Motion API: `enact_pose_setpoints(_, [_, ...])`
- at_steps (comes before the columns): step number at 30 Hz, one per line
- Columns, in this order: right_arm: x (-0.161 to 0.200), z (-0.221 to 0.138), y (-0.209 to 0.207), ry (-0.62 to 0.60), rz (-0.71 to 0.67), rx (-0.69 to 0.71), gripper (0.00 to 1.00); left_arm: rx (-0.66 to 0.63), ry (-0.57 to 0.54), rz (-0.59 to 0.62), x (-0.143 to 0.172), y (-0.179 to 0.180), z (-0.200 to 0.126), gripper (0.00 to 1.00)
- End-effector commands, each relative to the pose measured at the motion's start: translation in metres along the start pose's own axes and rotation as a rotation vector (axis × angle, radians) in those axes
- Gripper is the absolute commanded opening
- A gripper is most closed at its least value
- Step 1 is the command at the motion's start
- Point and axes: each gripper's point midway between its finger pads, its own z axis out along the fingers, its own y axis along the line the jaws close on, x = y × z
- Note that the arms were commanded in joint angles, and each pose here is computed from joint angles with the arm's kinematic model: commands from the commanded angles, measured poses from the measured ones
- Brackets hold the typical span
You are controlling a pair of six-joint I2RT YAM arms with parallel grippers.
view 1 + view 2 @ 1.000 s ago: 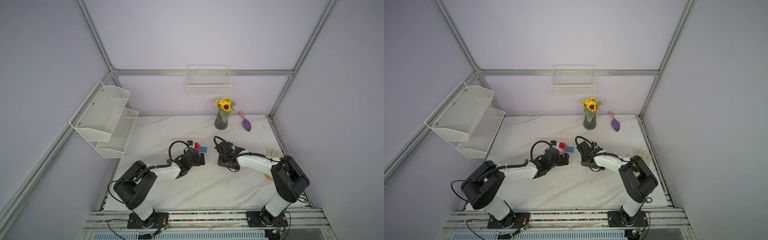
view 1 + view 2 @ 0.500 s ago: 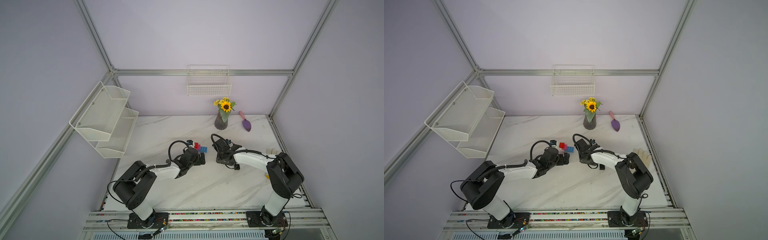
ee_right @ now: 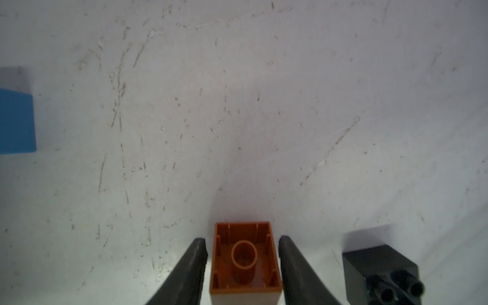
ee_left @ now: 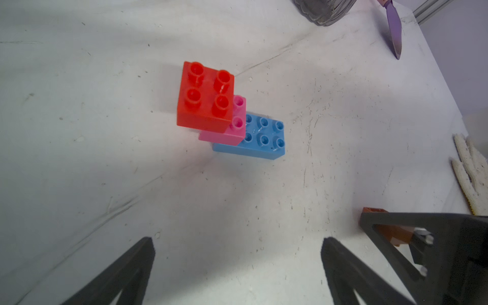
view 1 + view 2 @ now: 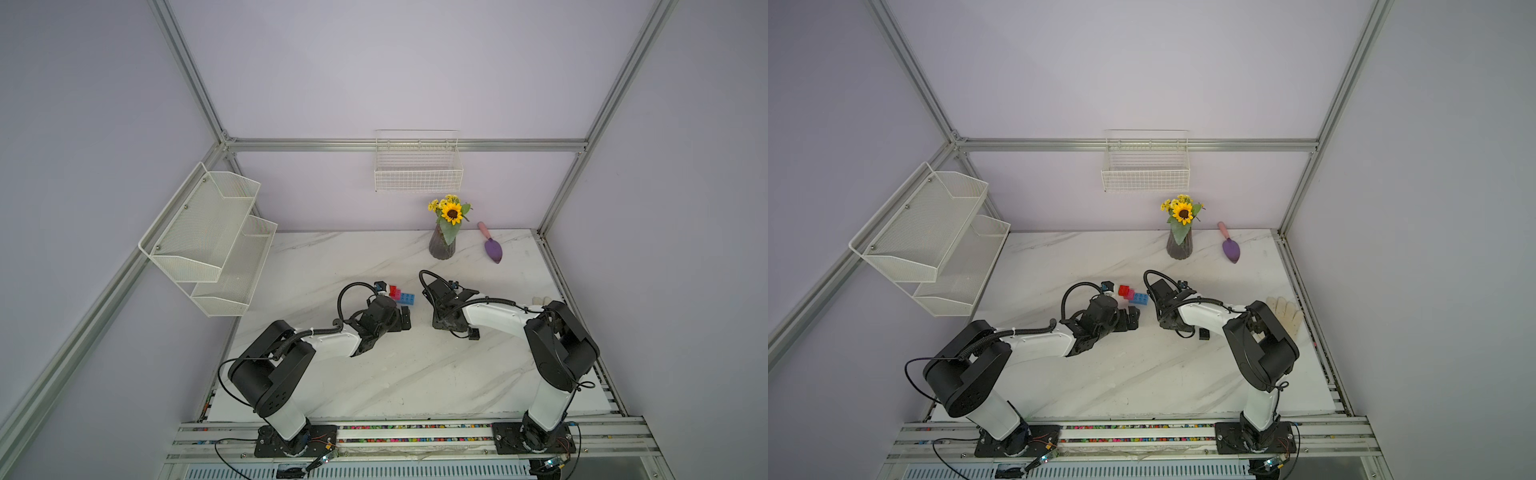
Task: Assemble the letter v with lego
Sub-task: Pick up the lego brick from the center of the board.
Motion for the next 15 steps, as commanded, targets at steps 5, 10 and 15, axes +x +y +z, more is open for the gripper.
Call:
enact_pose_setpoints(5, [-0.0032,-0.0067,-0.0018,-0.027,0.007,0.002,0.48,0.009,-0.026,-0.022,-0.0113,-0.0046,0.0018,1.00])
enact_pose_setpoints(10, [-0.0023,-0.0053,-0.0015,-0.030,0.013,-0.005,0.42,0.005,-0.022,-0.022,-0.0102,-0.0034,0.0019,1.00])
enact_pose_setpoints(15, [-0.0019,-0.0060,0.0003,-0.023,0.008,-0.017,0.24,-0.003,-0.023,-0.020,-0.0099,-0.0011,-0.0004,1.00])
